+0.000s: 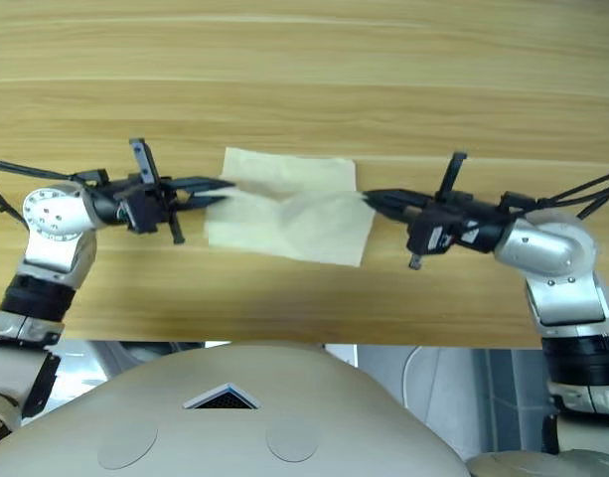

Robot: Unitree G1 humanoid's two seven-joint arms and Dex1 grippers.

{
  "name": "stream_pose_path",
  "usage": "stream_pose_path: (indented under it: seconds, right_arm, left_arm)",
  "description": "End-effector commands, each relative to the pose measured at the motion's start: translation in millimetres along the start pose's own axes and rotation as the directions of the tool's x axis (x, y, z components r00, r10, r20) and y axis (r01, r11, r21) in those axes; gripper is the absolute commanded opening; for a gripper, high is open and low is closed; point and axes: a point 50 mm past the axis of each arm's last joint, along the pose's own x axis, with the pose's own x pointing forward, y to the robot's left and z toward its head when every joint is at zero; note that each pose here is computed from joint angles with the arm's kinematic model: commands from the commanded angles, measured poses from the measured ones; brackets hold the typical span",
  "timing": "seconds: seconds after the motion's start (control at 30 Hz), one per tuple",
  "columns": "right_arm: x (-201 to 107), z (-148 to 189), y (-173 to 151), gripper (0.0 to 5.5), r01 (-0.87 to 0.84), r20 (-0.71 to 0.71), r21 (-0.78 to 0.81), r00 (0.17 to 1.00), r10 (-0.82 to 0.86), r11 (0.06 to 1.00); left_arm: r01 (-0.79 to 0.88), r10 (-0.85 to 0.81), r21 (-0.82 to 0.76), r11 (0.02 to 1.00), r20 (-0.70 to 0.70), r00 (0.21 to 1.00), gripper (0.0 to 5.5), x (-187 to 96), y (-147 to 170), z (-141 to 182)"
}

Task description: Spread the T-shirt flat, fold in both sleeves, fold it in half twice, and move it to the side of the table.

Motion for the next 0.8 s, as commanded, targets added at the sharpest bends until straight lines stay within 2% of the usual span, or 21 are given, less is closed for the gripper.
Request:
stream_pose_path:
  seconds: [0.03, 0.27, 0.6, 0.8]
  right_arm:
    - [21.6, -31.9, -7.6, 0.0, 0.04, -0.142, -0.007, 0.989, -0.041, 0.999]
    - [59.2, -65.0, -10.5, 0.0, 0.09, -0.236, 0.025, 0.968, -0.082, 0.996]
    - [82.9, -70.5, -11.9, 0.0, 0.169, -0.209, 0.047, 0.965, -0.156, 0.984]
    - [87.5, -86.5, -7.4, 0.0, 0.247, -0.265, 0.137, 0.942, -0.205, 0.959]
  left_arm:
    - [-0.038, 0.038, -0.003, 0.999, -0.112, 0.993, 0.0, 7.4, 8.6, -31.4]
    - [-0.083, 0.061, -0.052, 0.995, -0.343, 0.937, 0.0, 12.5, 10.1, -78.2]
    - [-0.12, 0.07, -0.087, 0.989, -0.433, 0.899, 0.0, 21.8, -2.0, -94.3]
    - [-0.222, 0.162, -0.046, 0.974, -0.541, 0.825, 0.0, 26.1, -0.8, -105.7]
